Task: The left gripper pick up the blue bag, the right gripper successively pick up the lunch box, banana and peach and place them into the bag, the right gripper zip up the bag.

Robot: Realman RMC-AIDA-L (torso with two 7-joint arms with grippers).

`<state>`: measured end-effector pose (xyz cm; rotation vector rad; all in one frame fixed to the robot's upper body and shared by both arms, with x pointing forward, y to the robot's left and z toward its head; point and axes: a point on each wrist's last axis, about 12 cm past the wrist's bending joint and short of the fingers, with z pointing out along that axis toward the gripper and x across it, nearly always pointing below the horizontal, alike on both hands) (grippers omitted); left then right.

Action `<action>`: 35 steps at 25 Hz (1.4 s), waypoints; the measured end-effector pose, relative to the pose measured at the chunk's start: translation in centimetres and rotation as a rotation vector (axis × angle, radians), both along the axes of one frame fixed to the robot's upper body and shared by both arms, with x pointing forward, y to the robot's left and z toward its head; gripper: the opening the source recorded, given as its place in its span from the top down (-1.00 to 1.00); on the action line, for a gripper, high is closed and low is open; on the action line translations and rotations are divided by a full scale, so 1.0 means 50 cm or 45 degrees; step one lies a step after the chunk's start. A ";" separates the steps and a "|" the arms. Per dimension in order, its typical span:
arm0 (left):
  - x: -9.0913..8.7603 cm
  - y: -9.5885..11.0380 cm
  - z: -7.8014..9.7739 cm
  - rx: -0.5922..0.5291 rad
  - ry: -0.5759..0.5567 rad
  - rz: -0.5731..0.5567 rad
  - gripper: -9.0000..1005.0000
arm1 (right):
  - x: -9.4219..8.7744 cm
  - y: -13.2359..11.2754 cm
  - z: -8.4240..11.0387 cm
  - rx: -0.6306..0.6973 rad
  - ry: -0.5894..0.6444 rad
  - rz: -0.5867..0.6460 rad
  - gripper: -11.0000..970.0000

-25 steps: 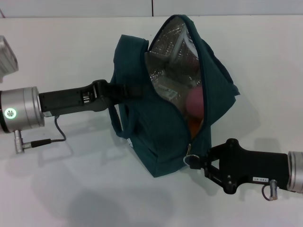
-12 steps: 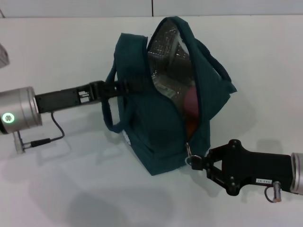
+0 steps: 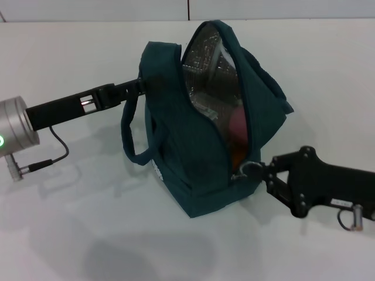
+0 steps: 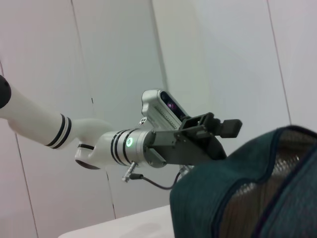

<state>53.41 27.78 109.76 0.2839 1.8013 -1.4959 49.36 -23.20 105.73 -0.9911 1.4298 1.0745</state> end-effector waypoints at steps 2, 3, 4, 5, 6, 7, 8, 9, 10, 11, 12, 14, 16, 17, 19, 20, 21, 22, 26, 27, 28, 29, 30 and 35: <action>0.001 0.001 0.002 -0.004 -0.010 0.004 -0.56 | 0.014 0.013 0.008 0.002 -0.025 0.004 0.95; 0.003 0.009 0.008 -0.023 -0.047 0.035 -0.59 | 0.023 0.021 0.014 0.009 -0.041 0.007 0.95; 0.003 0.012 0.010 -0.030 -0.065 0.050 -0.62 | 0.033 0.029 0.023 0.023 -0.061 0.011 0.95; 0.003 0.017 0.012 -0.039 -0.097 0.070 -0.64 | 0.042 0.036 0.033 0.042 -0.079 0.010 0.95; 0.002 0.020 0.013 -0.041 -0.124 0.086 -0.67 | 0.049 0.039 0.041 0.061 -0.095 0.005 0.94; 0.001 0.023 0.014 -0.043 -0.151 0.102 -0.70 | 0.055 0.043 0.050 0.080 -0.113 0.002 0.94; -0.002 0.026 0.013 -0.040 -0.169 0.113 -0.73 | 0.061 0.045 0.059 0.099 -0.134 -0.003 0.94; -0.004 0.029 0.013 -0.038 -0.184 0.124 -0.76 | 0.068 0.049 0.070 0.116 -0.160 -0.003 0.94; -0.007 0.033 0.012 -0.039 -0.199 0.139 -0.75 | 0.074 0.054 0.080 0.129 -0.184 0.000 0.94; -0.009 0.037 0.011 -0.043 -0.209 0.154 -0.75 | 0.081 0.059 0.090 0.138 -0.208 0.008 0.94; -0.011 0.040 0.011 -0.046 -0.216 0.165 -0.75 | 0.088 0.065 0.100 0.143 -0.229 0.014 0.94; -0.014 0.049 0.012 -0.053 -0.228 0.188 -0.75 | 0.101 0.073 0.113 0.152 -0.253 0.005 0.94; -0.015 0.054 0.015 -0.057 -0.235 0.191 -0.75 | 0.116 0.080 0.125 0.159 -0.271 -0.017 0.94; -0.016 0.056 0.016 -0.057 -0.239 0.190 -0.74 | 0.124 0.085 0.131 0.158 -0.281 -0.021 0.94; -0.018 0.060 0.017 -0.057 -0.240 0.188 -0.74 | 0.142 0.101 0.146 0.150 -0.307 -0.015 0.94; -0.020 0.064 0.017 -0.054 -0.241 0.190 -0.74 | 0.151 0.109 0.152 0.141 -0.318 -0.008 0.94; -0.022 0.067 0.016 -0.051 -0.241 0.193 -0.74 | 0.158 0.116 0.157 0.135 -0.327 -0.003 0.94; -0.023 0.070 0.016 -0.048 -0.241 0.196 -0.74 | 0.164 0.123 0.162 0.125 -0.335 0.002 0.94; -0.036 0.092 0.014 -0.017 -0.243 0.224 -0.74 | 0.189 0.166 0.182 0.069 -0.370 0.050 0.93; -0.041 0.098 0.013 -0.008 -0.242 0.233 -0.74 | 0.192 0.177 0.185 0.053 -0.376 0.067 0.93; -0.047 0.105 0.011 0.000 -0.241 0.247 -0.74 | 0.194 0.189 0.187 0.036 -0.383 0.089 0.93; -0.051 0.112 0.010 0.004 -0.241 0.266 -0.74 | 0.195 0.199 0.189 0.021 -0.388 0.109 0.93; -0.054 0.118 0.009 0.005 -0.241 0.285 -0.74 | 0.193 0.208 0.190 0.014 -0.394 0.131 0.93; -0.069 0.142 0.003 0.017 -0.230 0.349 -0.74 | 0.188 0.232 0.191 -0.007 -0.403 0.175 0.93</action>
